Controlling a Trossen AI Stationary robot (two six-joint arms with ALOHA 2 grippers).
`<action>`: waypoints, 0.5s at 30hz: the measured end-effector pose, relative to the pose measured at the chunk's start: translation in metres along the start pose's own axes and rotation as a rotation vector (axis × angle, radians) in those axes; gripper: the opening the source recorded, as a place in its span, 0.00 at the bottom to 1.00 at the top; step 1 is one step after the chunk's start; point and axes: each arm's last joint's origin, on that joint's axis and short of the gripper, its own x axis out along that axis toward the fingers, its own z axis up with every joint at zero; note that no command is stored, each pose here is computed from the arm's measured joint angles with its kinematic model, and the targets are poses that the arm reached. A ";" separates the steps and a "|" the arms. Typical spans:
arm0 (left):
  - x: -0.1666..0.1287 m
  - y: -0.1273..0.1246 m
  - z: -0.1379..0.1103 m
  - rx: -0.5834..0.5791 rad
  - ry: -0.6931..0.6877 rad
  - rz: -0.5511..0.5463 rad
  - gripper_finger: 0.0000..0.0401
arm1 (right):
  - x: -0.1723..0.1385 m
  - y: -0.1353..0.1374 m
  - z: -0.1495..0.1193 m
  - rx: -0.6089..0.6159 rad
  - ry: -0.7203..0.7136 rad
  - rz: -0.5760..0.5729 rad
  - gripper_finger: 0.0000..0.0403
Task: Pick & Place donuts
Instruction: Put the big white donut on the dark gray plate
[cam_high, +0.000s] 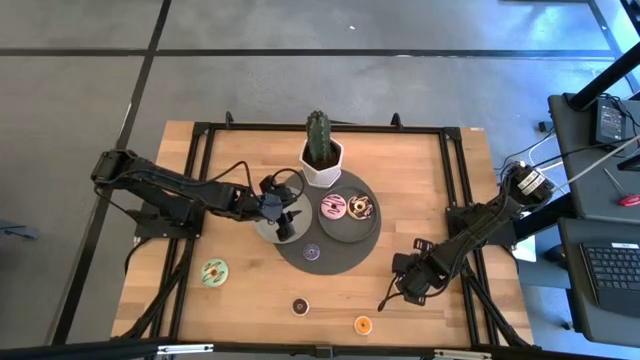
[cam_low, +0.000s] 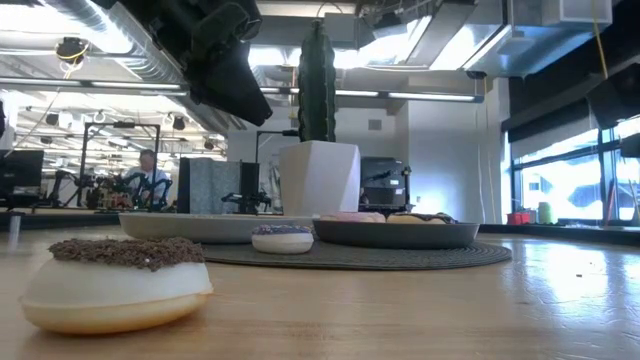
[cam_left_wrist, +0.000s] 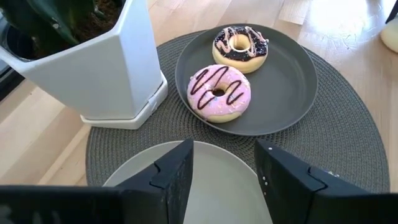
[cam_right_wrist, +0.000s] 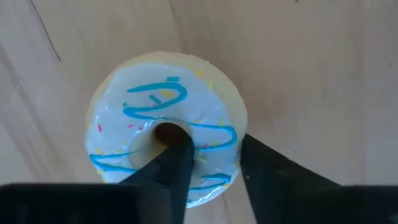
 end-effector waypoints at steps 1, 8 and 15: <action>0.000 0.000 0.000 0.000 0.000 0.000 0.41 | 0.000 0.000 0.000 -0.002 0.003 0.002 0.29; 0.000 0.000 0.000 0.008 0.000 0.000 0.42 | -0.015 0.005 0.018 -0.080 -0.038 0.047 0.13; 0.000 0.000 0.000 0.026 0.000 0.000 0.41 | -0.045 -0.010 0.076 -0.208 -0.249 -0.008 0.12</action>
